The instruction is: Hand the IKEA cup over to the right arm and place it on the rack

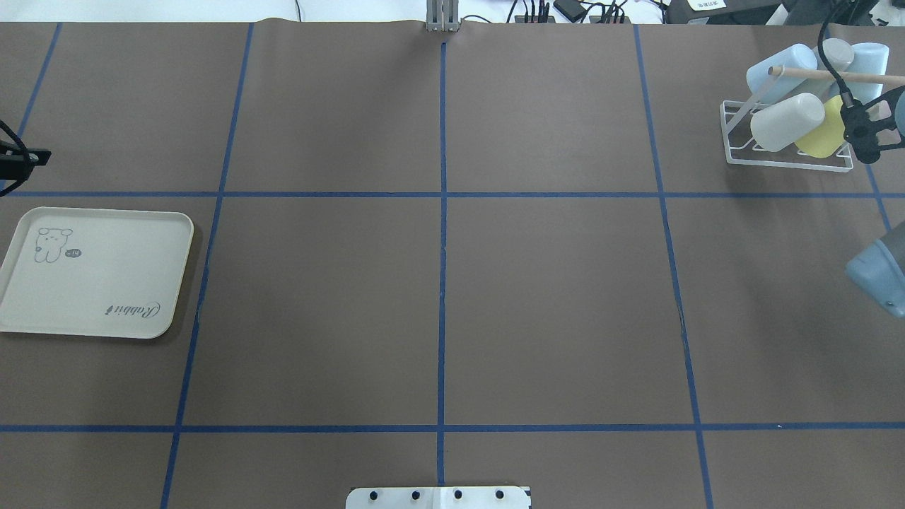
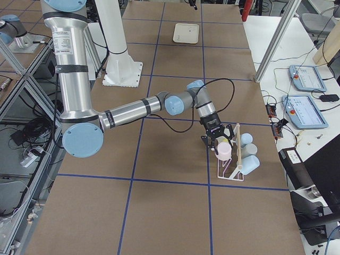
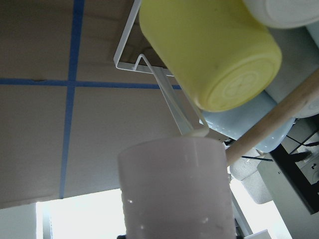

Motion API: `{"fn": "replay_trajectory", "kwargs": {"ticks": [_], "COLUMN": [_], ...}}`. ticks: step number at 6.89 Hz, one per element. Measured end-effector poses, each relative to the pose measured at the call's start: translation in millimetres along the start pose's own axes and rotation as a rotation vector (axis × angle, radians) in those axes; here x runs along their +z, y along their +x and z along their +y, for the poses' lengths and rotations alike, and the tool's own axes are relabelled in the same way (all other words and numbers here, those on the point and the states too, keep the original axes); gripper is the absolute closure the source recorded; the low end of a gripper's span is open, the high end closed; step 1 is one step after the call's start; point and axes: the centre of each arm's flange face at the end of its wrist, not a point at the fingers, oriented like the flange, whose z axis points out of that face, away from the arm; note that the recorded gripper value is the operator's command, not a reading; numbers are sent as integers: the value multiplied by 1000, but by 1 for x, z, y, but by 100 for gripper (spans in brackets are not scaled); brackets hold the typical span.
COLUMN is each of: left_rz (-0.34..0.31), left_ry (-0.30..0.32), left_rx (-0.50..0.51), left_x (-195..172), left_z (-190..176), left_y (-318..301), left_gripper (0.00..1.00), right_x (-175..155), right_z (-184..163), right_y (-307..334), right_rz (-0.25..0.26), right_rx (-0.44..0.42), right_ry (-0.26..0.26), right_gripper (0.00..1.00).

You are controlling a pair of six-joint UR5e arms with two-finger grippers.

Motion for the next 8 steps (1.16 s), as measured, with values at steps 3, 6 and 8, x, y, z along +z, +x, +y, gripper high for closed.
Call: {"fn": "replay_trajectory", "kwargs": {"ticks": [3,6,8], "left_rz": [0,1,0], "left_ry": [1,1,0], "left_rx": [-1,-2,-2], "left_x": [0,0,0], "left_z": [0,0,0], "left_y": [0,0,0], "left_gripper": [0,0,0], "right_x": [7,26,33], "right_z": [-3,-10,-12], "right_y": [8,14,14], "right_rz": [-5,0,7], "right_rx": [2,9,13], "right_ry": [-6,-7,-5], "right_gripper": [78,77,56]}}
